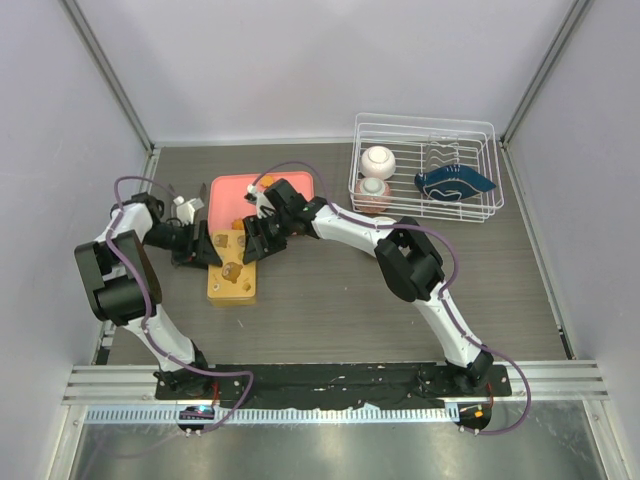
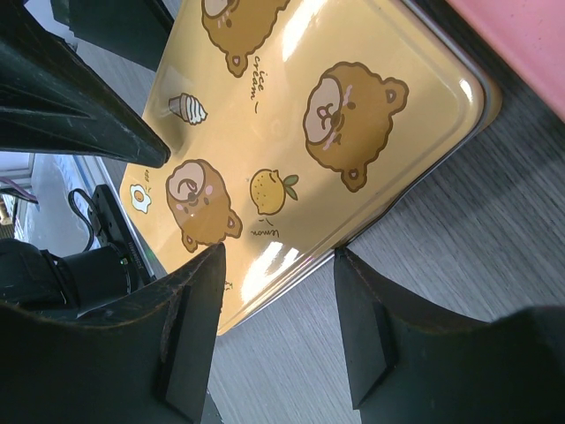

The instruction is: Pack the cookies

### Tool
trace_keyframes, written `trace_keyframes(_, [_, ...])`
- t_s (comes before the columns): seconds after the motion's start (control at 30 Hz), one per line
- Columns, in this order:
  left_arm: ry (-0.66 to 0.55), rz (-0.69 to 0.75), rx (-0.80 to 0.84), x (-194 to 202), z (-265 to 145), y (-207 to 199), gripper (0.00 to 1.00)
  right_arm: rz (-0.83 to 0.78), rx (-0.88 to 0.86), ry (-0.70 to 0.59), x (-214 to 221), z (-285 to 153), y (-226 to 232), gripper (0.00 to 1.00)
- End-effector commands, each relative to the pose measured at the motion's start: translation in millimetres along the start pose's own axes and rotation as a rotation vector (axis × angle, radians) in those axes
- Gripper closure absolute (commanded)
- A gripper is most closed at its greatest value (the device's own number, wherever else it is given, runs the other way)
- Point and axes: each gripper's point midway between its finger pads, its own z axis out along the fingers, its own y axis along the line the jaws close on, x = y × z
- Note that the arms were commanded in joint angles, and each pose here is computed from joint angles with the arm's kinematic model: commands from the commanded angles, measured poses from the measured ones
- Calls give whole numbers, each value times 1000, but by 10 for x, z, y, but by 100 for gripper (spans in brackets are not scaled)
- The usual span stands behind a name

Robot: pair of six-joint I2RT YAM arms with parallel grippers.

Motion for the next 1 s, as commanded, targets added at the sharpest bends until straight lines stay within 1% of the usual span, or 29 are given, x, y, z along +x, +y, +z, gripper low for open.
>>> trace_keyframes(0.0, [-26,5,34,-28,33,-15,39,-43,-42,-47,-187,-16,187,42])
trace_keyframes(0.53, [-20,-9,51,7,117,25,50,-45,-36,-50,-172,-74,218,42])
trace_keyframes(0.87, [-20,-16,56,-9,132,36,54,-41,-35,-35,-114,-28,216,43])
trace_keyframes(0.97, [-18,-18,55,-9,139,53,58,-41,-36,-33,-106,-7,210,42])
